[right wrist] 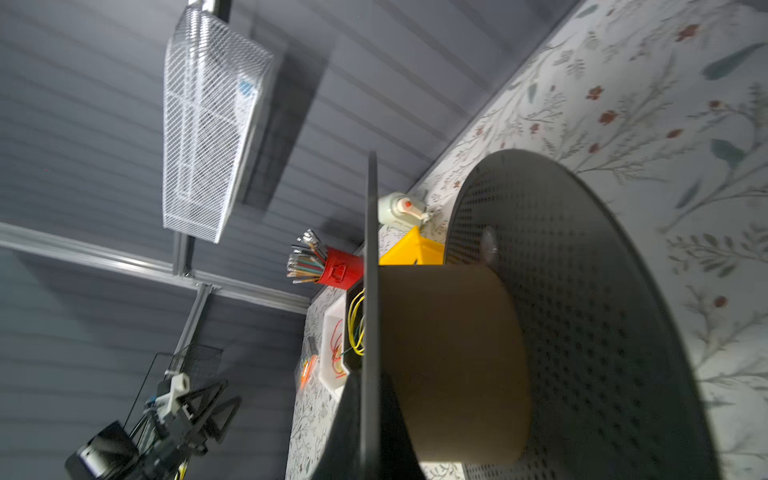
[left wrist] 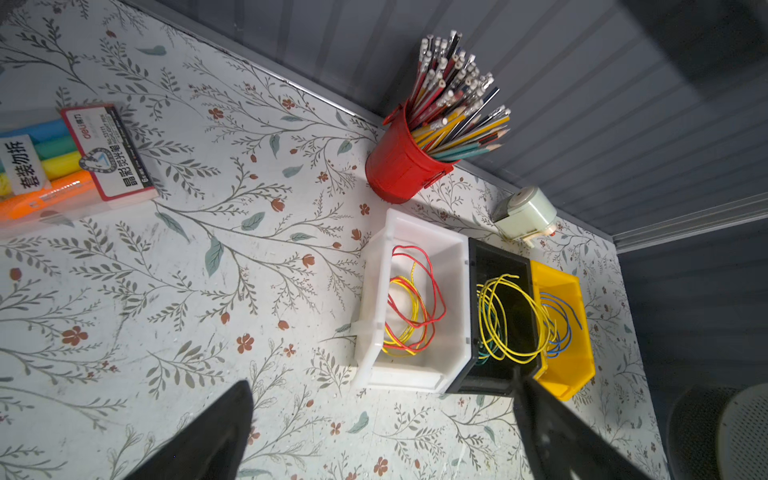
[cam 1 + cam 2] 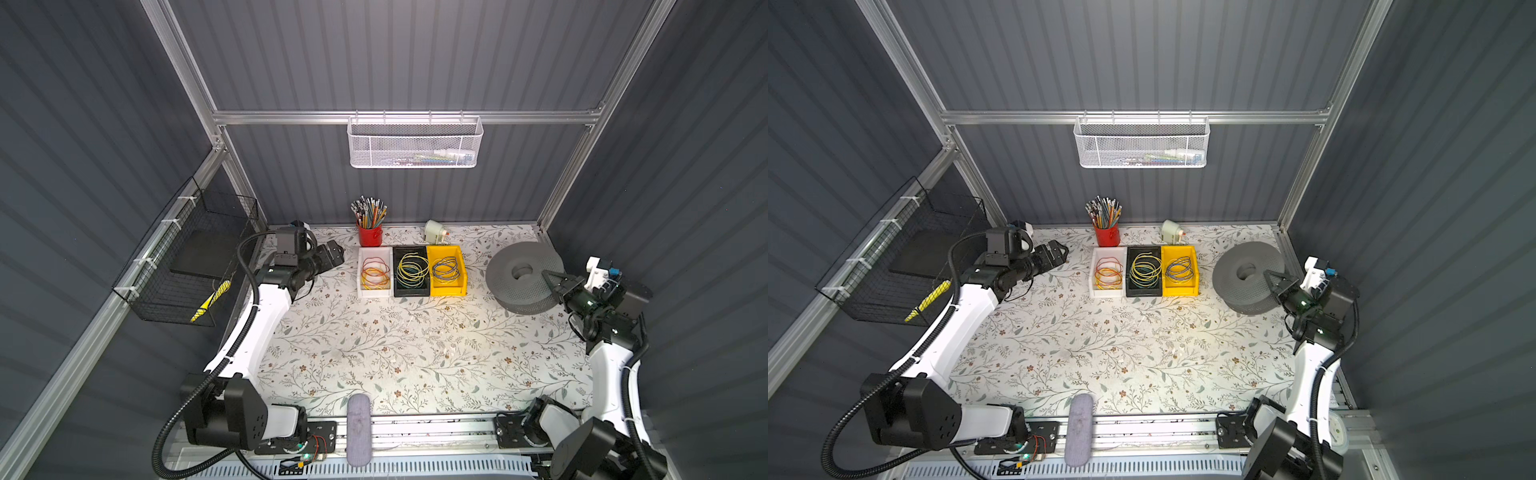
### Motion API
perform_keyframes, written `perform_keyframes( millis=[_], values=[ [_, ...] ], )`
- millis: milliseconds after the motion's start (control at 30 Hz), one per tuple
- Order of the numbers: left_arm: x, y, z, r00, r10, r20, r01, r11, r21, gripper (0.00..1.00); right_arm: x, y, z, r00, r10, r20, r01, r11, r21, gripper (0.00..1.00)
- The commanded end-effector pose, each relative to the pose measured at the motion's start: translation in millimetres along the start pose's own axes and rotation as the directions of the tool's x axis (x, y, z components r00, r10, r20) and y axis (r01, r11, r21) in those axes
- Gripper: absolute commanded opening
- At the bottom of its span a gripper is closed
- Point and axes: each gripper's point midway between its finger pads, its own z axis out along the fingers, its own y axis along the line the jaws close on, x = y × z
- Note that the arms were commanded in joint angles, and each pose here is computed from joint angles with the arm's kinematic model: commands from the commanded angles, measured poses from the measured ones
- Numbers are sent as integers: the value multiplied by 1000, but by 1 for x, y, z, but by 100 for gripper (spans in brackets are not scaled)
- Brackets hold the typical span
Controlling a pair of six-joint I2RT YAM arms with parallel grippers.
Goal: Wrap the cables
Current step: 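Drag the grey spool with the right gripper toward the table center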
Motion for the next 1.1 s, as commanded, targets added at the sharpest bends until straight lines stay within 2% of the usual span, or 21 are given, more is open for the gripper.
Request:
perform_keyframes(
  millis=[0, 100, 167, 267, 400, 467, 533, 667, 867, 1067],
  values=[
    [-3, -2, -4, 1000, -12, -7, 12, 1000, -10, 99, 30, 32, 7, 982, 69, -178, -90, 989, -118, 0],
    [-1, -1, -7, 1000, -12, -9, 12, 1000, -11, 100, 62, 64, 18, 949, 32, -313, -95, 977, -189, 0],
    [1, -1, -11, 1000, -13, -5, 13, 1000, -13, 99, 92, 84, 28, 907, -5, -421, -96, 971, -218, 0],
    [4, 2, -18, 1000, -14, 6, 14, 1000, -20, 100, 130, 102, 40, 852, -39, -522, -105, 964, -244, 0],
    [8, 6, -23, 1000, -17, 22, 17, 999, -28, 99, 167, 113, 57, 798, -53, -601, -131, 957, -258, 0],
    [12, 9, -23, 1000, -15, 18, 15, 999, -35, 100, 196, 111, 70, 750, -57, -659, -140, 960, -243, 0],
    [16, 12, -20, 1000, -9, -1, 9, 999, -45, 99, 220, 107, 81, 721, -66, -690, -137, 962, -235, 0],
    [18, 14, -21, 1000, 8, -20, -9, 998, -61, 99, 246, 90, 101, 708, -47, -705, -155, 963, -219, 0],
    [16, 18, -23, 999, 27, -22, -29, 996, -90, 99, 274, 69, 120, 662, -18, -750, -187, 964, -188, 0],
    [17, 20, -20, 999, 23, -25, -25, 995, -99, 99, 286, 47, 133, 653, 1, -757, -187, 969, -160, 0]
  ],
)
